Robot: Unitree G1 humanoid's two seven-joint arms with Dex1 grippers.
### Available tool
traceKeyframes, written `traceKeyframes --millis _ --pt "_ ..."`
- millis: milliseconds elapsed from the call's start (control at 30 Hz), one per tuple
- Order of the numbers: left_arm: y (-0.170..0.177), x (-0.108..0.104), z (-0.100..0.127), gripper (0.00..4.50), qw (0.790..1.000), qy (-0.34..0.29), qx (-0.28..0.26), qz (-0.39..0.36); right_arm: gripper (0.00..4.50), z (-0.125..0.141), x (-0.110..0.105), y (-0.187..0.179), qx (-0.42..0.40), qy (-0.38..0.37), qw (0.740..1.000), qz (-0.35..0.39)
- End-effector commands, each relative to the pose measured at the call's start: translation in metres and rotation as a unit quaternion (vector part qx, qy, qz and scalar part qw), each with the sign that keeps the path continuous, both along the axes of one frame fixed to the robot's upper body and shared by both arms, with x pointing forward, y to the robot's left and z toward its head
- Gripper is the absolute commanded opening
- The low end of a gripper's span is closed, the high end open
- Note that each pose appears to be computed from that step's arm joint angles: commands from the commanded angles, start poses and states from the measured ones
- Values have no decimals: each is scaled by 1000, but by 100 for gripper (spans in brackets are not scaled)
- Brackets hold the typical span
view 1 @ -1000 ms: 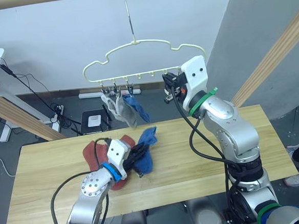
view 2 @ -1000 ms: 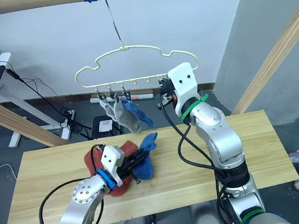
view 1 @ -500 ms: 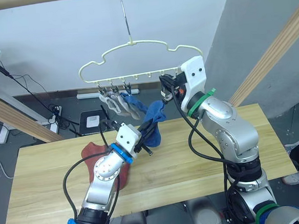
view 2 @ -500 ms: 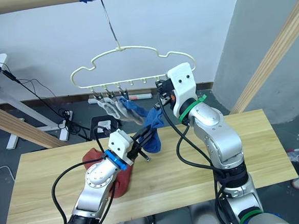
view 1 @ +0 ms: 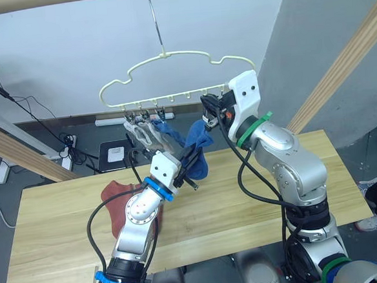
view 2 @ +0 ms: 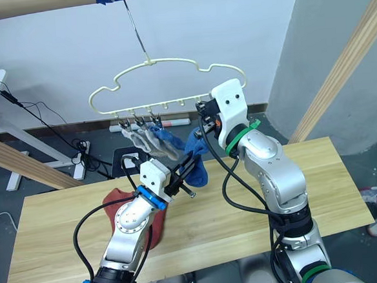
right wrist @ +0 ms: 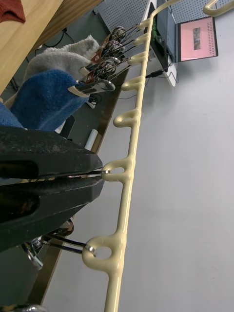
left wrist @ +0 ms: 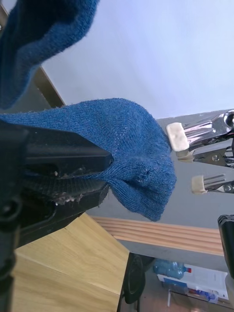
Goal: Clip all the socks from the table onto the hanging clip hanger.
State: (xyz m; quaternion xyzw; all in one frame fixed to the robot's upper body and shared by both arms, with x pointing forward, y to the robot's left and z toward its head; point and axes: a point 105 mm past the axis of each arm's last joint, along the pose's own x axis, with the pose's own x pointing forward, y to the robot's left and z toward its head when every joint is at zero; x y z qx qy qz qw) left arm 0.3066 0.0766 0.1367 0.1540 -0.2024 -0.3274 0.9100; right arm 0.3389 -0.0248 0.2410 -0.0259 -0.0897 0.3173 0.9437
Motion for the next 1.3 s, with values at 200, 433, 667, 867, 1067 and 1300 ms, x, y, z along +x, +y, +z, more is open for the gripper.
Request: traceKeyframes --millis 200,433,667,867,1067,1300 --pt "-12 -3 16 2 999 -31 -18 -16 0 13 -8 3 15 -20 1000 11" --pt "-10 -2 18 2 999 -33 -22 -8 0 12 -6 1 18 -16 1000 3" --pt "-10 -1 18 0 999 -29 -24 -7 195 13 -8 0 19 -18 1000 4" --pt "-11 1 20 0 999 -26 -25 -10 268 9 -25 4 -15 -20 998 55" --pt "-5 5 13 82 999 14 -35 -6 272 3 -43 1 -60 -30 993 92" --pt "3 5 13 278 999 22 -26 -1 272 -2 -54 -10 -87 -39 990 99"
